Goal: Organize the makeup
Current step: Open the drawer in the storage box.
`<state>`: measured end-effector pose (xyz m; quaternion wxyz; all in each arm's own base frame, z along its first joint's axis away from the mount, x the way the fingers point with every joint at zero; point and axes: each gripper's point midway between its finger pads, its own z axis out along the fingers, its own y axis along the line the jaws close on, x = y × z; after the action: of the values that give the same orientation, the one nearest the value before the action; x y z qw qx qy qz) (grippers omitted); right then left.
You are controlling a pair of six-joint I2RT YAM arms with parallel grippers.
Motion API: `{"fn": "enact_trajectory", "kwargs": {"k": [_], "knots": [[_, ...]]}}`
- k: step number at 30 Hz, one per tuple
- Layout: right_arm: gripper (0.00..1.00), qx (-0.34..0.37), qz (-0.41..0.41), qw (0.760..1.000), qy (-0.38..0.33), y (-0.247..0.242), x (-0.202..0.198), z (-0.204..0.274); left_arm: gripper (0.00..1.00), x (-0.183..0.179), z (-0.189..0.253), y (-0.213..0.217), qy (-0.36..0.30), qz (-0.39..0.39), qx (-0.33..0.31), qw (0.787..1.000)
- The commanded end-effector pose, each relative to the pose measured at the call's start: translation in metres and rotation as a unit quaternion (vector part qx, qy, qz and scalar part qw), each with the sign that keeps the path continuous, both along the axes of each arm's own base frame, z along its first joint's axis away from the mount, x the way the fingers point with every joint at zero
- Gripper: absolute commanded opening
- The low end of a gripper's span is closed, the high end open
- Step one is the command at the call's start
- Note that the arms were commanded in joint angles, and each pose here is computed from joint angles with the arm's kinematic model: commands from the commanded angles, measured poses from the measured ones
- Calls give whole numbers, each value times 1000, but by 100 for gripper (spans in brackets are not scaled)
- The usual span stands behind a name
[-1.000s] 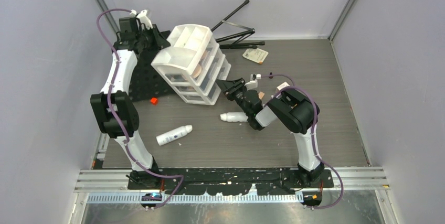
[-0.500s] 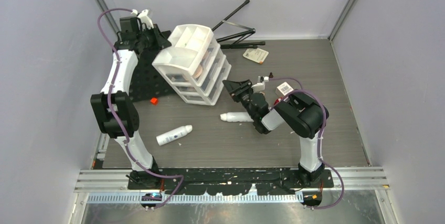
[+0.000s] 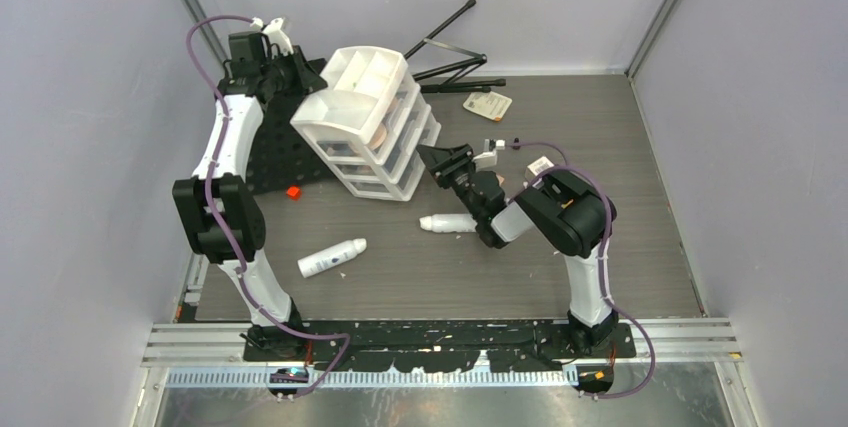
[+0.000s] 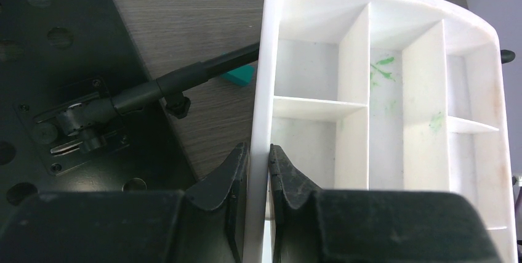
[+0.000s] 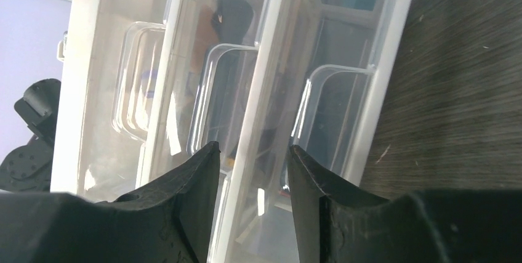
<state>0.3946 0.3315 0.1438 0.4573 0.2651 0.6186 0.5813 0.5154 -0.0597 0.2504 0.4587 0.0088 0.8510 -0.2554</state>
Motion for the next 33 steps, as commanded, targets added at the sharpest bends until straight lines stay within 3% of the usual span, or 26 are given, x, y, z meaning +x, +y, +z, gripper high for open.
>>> {"fn": "enact_trajectory", "kwargs": {"k": [1, 5, 12, 33], "knots": [[50, 31, 7, 999, -26, 8, 7, 20, 0, 0, -1, -8, 0, -2, 7, 1000], [51, 34, 12, 999, -24, 12, 9, 18, 0, 0, -2, -9, 1, -4, 8, 1000], [62, 23, 1, 1000, -14, 5, 7, 8, 0, 1, -3, -9, 2, -3, 11, 1000], [63, 22, 7, 1000, 14, 8, 7, -18, 0, 1, -4, -9, 4, -3, 10, 1000]]}}
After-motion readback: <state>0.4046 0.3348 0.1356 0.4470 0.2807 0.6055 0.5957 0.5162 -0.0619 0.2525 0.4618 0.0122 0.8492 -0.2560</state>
